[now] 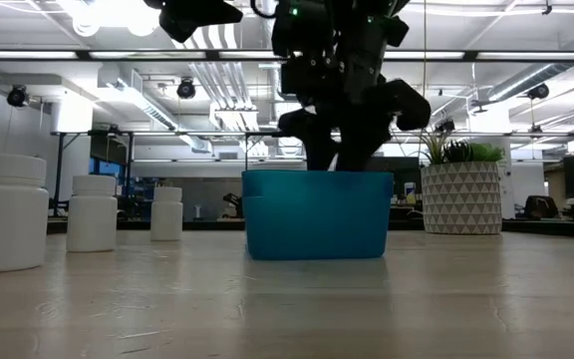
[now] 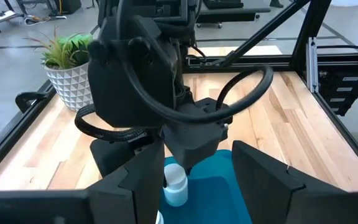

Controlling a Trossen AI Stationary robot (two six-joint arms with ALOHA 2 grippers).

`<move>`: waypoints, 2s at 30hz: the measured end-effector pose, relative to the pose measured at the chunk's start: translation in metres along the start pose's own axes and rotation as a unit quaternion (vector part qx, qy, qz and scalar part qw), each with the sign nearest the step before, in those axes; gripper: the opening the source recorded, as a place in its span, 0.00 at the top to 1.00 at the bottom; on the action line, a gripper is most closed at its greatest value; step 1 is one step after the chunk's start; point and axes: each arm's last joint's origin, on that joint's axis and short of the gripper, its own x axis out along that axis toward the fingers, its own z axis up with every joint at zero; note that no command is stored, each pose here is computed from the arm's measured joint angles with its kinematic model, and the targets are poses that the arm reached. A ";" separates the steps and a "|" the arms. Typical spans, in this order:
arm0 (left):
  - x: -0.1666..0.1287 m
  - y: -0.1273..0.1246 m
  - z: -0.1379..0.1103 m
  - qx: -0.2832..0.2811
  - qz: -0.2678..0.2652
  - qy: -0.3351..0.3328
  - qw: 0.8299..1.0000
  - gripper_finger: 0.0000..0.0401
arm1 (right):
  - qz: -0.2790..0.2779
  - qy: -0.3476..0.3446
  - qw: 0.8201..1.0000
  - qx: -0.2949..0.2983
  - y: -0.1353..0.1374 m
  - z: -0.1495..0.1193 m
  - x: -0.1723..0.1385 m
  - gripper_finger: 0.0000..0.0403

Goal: Pick and place pill bottles into a basket
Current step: Put the white pill bottle into the blue bin

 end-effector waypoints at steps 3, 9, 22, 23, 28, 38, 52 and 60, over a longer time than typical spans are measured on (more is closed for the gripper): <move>0.000 0.000 0.000 0.000 0.000 0.000 1.000 0.57 | 0.005 0.009 1.000 0.003 0.000 -0.002 0.003 0.52; 0.000 0.000 0.000 0.000 0.000 0.000 1.000 0.57 | 0.002 0.008 1.000 0.007 -0.001 -0.003 0.002 0.49; 0.000 0.000 0.000 0.000 0.000 0.000 1.000 0.57 | -0.009 -0.012 1.000 0.008 -0.008 0.010 -0.021 0.49; 0.000 0.000 0.000 0.000 0.000 0.000 1.000 0.57 | -0.008 -0.012 1.000 0.010 -0.008 0.011 -0.023 0.49; 0.000 0.000 0.000 0.000 0.000 0.001 1.000 0.57 | -0.005 -0.010 1.000 0.021 -0.008 0.013 -0.036 0.48; -0.014 0.005 -0.005 -0.010 0.025 0.032 0.999 0.57 | -0.008 -0.023 0.999 0.043 -0.001 0.009 -0.065 0.48; -0.040 0.010 -0.017 -0.065 0.040 0.015 0.997 0.57 | 0.012 -0.041 0.997 0.057 0.005 0.004 -0.074 0.49; -0.045 0.001 -0.019 -0.071 0.017 0.009 0.997 0.57 | 0.017 -0.036 0.997 0.059 0.006 -0.001 -0.064 0.49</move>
